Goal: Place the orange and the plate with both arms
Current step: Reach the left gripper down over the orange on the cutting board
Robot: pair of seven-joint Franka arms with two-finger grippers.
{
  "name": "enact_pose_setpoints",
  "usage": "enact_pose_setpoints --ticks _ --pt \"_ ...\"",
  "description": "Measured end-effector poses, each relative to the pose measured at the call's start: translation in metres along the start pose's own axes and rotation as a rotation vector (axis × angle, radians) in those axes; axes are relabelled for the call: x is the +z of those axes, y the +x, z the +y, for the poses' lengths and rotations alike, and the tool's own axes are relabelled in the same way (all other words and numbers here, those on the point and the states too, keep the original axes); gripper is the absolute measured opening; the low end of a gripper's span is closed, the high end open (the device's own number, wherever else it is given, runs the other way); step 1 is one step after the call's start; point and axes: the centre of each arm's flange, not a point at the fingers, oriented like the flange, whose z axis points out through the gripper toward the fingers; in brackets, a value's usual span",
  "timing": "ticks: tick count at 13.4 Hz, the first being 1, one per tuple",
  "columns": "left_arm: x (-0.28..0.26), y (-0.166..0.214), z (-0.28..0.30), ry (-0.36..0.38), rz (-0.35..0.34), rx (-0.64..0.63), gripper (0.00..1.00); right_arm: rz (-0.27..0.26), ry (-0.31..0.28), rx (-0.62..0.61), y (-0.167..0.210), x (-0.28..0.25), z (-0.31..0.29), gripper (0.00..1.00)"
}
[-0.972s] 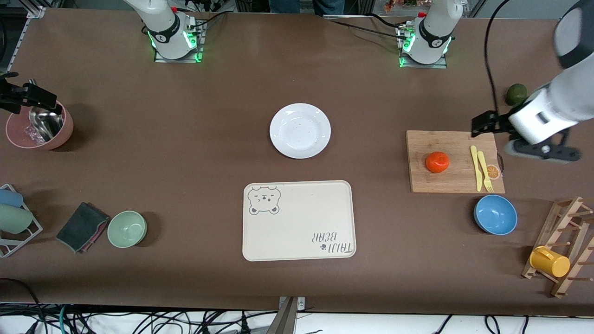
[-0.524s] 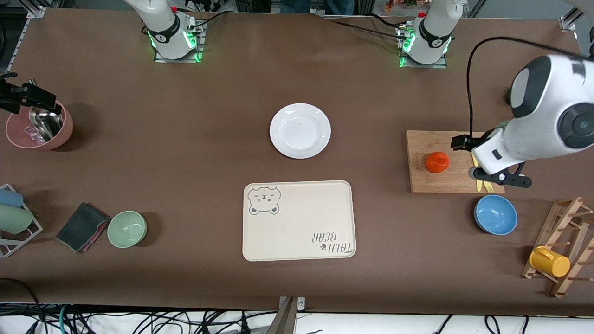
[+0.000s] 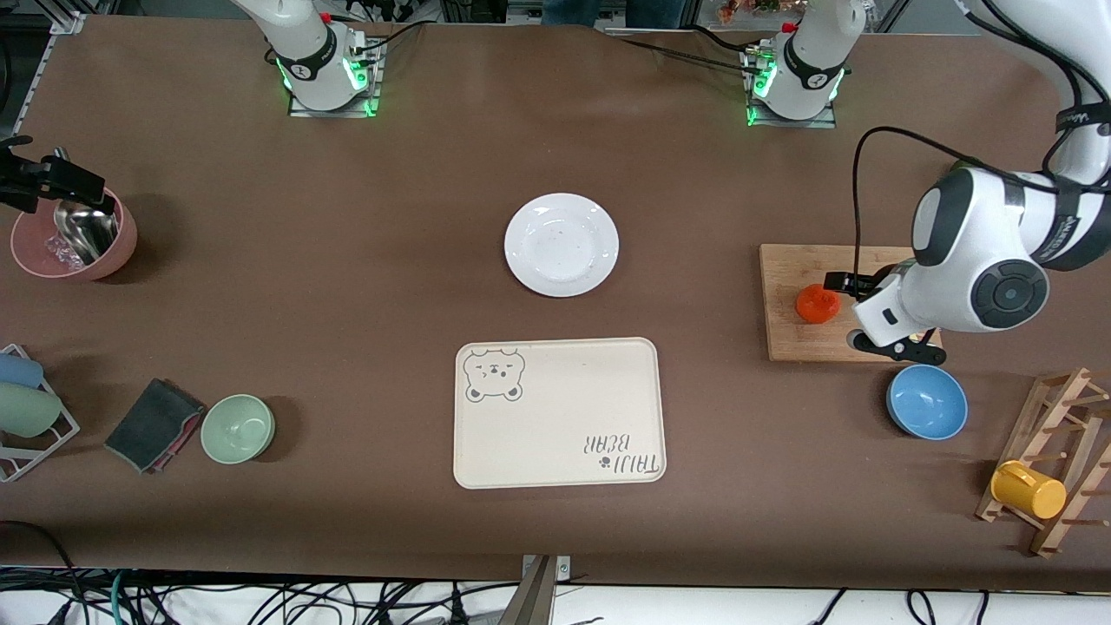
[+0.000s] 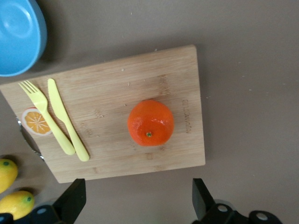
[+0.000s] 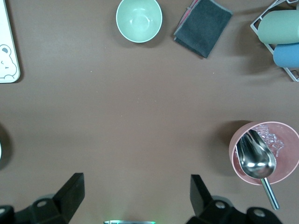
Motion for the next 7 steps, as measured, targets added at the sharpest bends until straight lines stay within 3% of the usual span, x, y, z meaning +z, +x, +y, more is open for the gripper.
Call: enact_pose_setpoints --ticks 7 --pt "0.077 -0.007 -0.019 -0.041 -0.001 -0.071 1.00 0.000 0.000 0.000 0.000 0.000 0.000 1.00"
